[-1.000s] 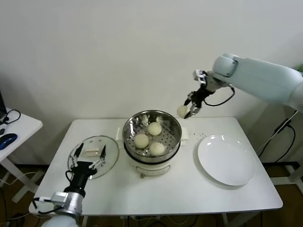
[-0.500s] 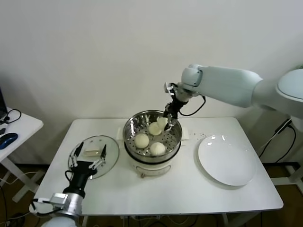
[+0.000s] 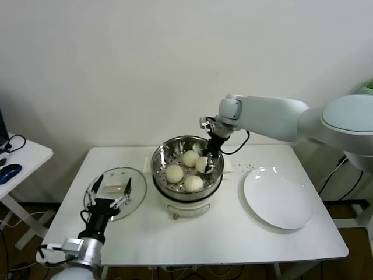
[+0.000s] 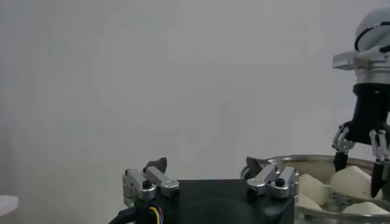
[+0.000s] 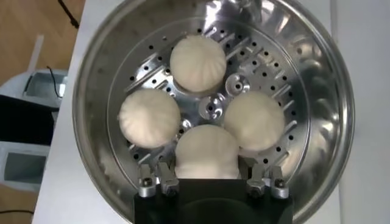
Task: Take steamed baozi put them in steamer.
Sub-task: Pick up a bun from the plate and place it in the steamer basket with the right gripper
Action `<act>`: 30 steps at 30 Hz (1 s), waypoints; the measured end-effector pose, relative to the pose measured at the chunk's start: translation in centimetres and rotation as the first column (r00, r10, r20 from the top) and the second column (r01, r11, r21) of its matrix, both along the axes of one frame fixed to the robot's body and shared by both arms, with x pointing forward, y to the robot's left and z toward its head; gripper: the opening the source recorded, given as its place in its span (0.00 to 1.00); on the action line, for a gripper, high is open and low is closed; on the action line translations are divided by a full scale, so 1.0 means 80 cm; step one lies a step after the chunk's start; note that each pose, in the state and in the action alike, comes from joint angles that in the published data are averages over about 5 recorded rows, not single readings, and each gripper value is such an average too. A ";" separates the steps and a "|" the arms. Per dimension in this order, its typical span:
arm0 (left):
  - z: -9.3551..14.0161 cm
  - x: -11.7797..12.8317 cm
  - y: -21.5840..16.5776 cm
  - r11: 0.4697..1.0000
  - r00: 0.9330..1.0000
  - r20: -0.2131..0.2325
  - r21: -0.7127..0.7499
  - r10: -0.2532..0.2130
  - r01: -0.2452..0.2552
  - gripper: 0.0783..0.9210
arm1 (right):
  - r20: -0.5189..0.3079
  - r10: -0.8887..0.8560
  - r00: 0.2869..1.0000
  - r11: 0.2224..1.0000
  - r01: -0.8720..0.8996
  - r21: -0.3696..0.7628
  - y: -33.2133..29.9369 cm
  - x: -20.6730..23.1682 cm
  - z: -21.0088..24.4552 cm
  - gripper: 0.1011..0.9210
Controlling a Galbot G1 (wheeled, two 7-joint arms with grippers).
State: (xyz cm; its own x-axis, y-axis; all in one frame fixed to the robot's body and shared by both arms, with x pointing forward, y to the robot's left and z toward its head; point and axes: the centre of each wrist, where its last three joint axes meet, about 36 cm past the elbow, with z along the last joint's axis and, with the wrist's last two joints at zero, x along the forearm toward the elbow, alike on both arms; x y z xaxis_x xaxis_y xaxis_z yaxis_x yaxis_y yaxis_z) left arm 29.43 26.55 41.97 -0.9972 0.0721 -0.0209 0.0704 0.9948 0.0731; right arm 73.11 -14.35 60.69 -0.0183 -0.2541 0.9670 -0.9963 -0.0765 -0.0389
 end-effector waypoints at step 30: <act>-0.008 0.001 0.006 1.000 1.000 -0.012 -0.001 0.006 -0.006 0.88 | 0.007 0.003 1.000 1.000 -0.003 -0.025 -0.008 0.009 -0.013 0.88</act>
State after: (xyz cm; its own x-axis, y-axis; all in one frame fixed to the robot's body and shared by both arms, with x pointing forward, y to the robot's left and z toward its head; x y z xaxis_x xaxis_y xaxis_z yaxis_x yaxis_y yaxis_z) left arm 29.53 27.04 41.37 -0.9978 0.0664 -0.0087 0.0656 0.9953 0.0708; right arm 73.85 -15.02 59.65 -0.0243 -0.2294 0.9730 -0.9958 -0.0805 -0.0439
